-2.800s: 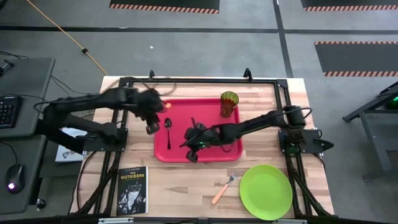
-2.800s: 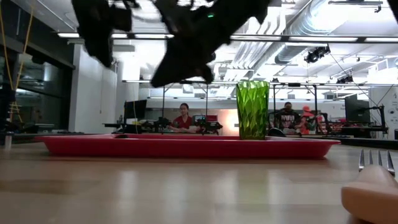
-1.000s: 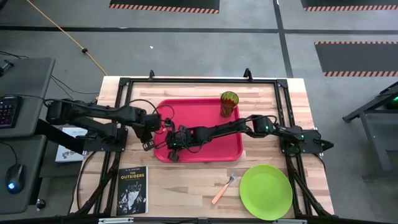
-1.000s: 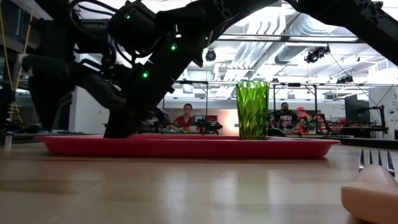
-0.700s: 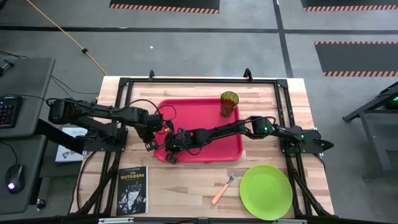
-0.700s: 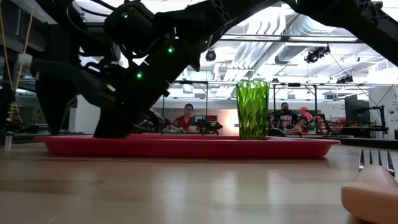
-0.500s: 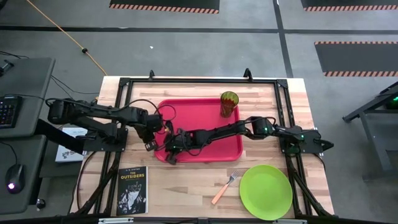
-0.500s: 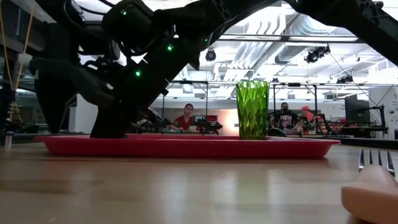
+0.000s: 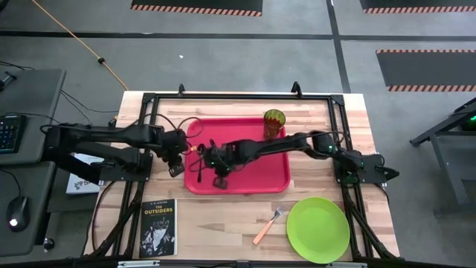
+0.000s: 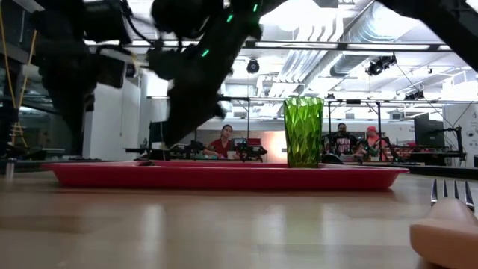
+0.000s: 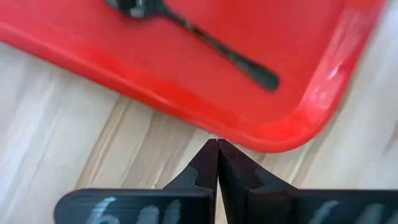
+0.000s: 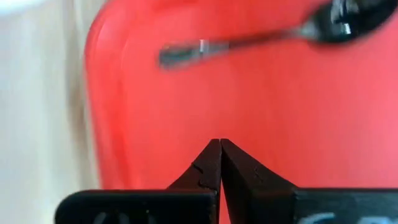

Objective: Pick and place plate/cup/fork/spoon on tray
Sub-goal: Put the orange fork to the right side of the black spoon on the red tray

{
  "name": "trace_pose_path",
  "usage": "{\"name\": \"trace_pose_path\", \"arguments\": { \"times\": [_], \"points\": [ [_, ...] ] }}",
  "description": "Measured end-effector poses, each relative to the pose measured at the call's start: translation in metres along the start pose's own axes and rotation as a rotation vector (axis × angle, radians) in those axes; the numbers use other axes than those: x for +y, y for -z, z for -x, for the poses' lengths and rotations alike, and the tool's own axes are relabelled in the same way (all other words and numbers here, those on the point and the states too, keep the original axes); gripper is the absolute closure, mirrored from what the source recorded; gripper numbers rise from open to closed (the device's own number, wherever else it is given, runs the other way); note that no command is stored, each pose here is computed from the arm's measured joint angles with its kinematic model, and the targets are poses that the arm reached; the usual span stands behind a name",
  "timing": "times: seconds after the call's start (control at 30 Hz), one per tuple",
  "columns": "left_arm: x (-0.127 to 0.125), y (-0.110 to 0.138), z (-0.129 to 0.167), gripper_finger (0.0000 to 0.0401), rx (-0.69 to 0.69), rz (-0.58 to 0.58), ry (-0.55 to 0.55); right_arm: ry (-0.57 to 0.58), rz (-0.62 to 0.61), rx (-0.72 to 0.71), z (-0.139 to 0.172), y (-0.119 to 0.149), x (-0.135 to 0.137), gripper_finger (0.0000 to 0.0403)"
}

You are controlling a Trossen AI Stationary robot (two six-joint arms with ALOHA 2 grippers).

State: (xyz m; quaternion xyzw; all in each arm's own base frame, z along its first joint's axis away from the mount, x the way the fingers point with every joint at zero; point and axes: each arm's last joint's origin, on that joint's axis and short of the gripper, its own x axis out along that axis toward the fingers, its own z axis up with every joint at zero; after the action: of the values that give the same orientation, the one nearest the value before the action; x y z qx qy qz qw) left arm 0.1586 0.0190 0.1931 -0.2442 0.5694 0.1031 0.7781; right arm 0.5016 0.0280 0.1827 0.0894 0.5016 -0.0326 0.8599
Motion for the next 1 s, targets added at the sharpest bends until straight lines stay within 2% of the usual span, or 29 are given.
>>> {"name": "trace_pose_path", "arguments": {
  "times": [0.13,0.23,0.33,0.4,0.57,0.67,0.77,0.9,1.0],
  "points": [
    [0.0,0.001,0.011,0.0401,-0.084,-0.005,0.027,-0.025,0.063,0.115,0.038,0.016,0.01,0.0403],
    [0.0,0.0,0.016,0.0401,-0.134,0.0,0.042,-0.034,0.031,0.157,0.06,0.048,0.019,0.0403],
    [-0.001,-0.001,0.017,0.0401,-0.159,0.012,0.05,-0.042,-0.105,0.147,0.088,0.094,0.023,0.0403],
    [-0.001,-0.003,0.017,0.0401,-0.176,0.009,0.055,-0.056,-0.242,0.141,0.107,0.128,0.025,0.0403],
    [-0.002,-0.005,0.018,0.0401,-0.202,0.004,0.066,-0.202,-0.612,0.09,0.148,0.197,0.03,0.0403],
    [-0.003,-0.006,0.018,0.0401,-0.208,0.003,0.069,-0.242,-0.787,0.074,0.158,0.226,0.026,0.0402],
    [-0.003,-0.006,0.018,0.0401,-0.214,0.004,0.071,-0.272,-0.899,0.089,0.158,0.245,0.021,0.0402],
    [-0.003,-0.007,0.018,0.0401,-0.215,0.016,0.073,-0.31,-0.954,0.162,0.148,0.26,0.018,0.0389],
    [-0.003,-0.007,0.018,0.0401,-0.214,0.037,0.076,-0.342,-0.952,0.204,0.14,0.266,0.018,0.035]
  ]
}}
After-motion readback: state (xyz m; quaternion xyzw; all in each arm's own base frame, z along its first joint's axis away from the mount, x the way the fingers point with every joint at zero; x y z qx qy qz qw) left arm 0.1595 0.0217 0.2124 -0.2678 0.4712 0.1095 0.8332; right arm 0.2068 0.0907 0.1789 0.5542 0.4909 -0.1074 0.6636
